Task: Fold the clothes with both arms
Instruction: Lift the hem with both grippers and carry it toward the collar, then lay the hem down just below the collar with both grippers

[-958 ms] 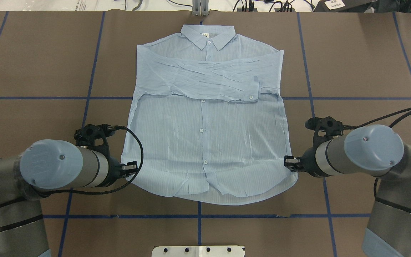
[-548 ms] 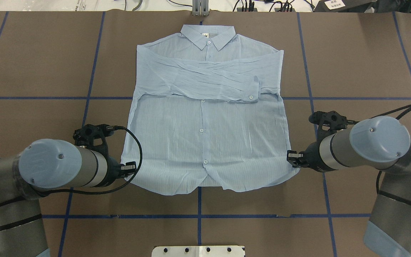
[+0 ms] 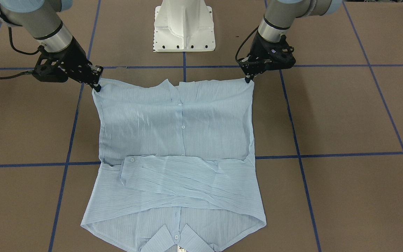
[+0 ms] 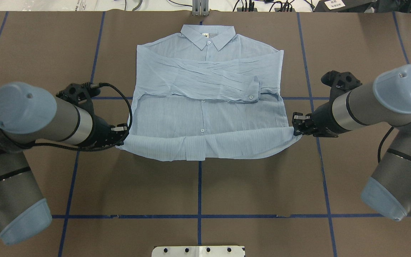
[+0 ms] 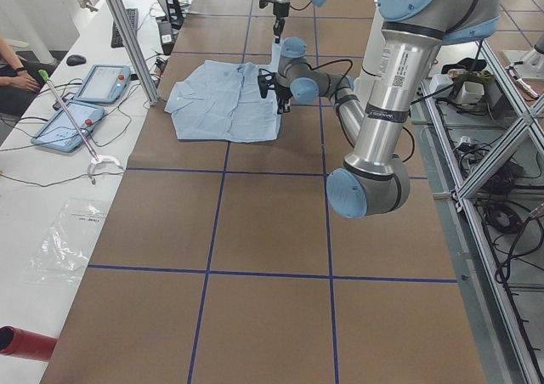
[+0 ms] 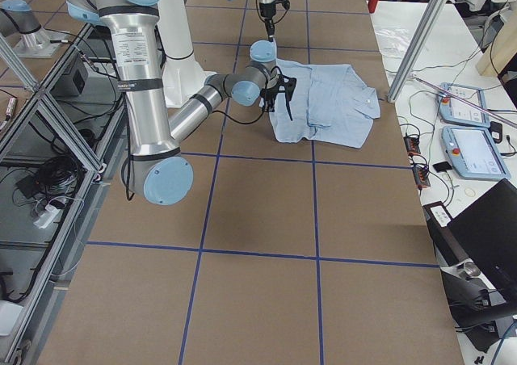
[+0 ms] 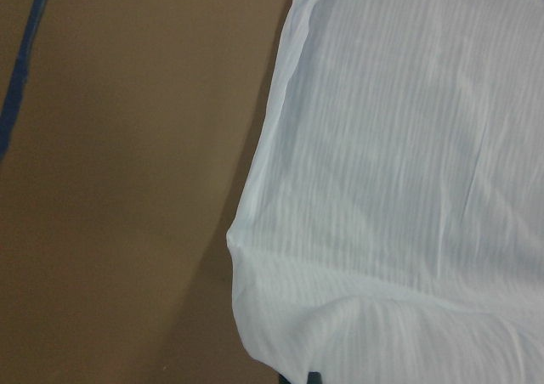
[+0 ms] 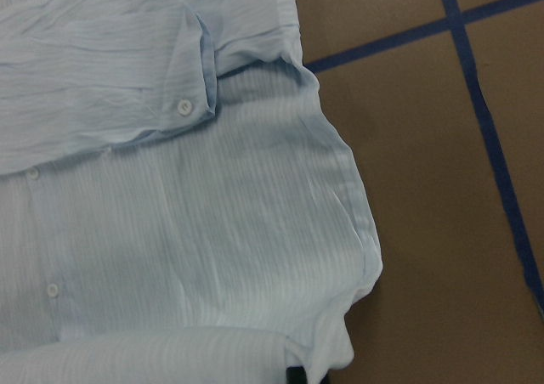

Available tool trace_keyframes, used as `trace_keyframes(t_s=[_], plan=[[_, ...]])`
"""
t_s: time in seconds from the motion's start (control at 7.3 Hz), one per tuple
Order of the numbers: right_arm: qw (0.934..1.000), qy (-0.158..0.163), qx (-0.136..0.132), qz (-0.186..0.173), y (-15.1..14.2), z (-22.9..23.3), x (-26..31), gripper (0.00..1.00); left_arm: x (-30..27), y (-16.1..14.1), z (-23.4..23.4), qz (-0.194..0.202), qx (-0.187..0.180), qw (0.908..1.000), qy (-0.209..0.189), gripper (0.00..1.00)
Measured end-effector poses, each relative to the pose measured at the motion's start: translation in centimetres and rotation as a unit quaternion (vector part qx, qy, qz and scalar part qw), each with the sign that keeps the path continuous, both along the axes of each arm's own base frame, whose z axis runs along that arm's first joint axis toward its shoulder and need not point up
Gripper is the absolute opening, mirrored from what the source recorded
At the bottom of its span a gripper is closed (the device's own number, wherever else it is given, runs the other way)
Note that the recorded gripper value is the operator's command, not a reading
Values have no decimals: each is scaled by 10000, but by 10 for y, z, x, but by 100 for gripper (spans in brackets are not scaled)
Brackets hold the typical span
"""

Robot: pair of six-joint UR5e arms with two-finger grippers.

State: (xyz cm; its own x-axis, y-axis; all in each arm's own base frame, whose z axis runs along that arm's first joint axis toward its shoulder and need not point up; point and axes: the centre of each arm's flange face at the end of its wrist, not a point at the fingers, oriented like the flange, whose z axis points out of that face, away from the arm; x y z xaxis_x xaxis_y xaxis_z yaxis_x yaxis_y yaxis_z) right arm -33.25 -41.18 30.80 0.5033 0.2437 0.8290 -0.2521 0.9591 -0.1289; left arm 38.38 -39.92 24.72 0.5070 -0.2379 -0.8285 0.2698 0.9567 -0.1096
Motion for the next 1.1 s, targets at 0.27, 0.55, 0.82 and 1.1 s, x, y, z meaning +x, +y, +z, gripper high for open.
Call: trace_keyframes(t_s=[0.27,0.55,0.82,1.1], plan=[[9994,-104,-24,321,-58,-20,7,0,-11,-80,-8,-367,91,9992,134,0],[9989,-15,-55,460,-139,-21,18,0,-15,-161,3,-636,113,9974,322,0],[9987,249,-122,425,-224,-9,16,0,-11,-239,2,-887,142,9950,432,0],[9978,501,-286,341,-278,-1,-4,0,12,-294,15,-1001,162,9938,458,0]])
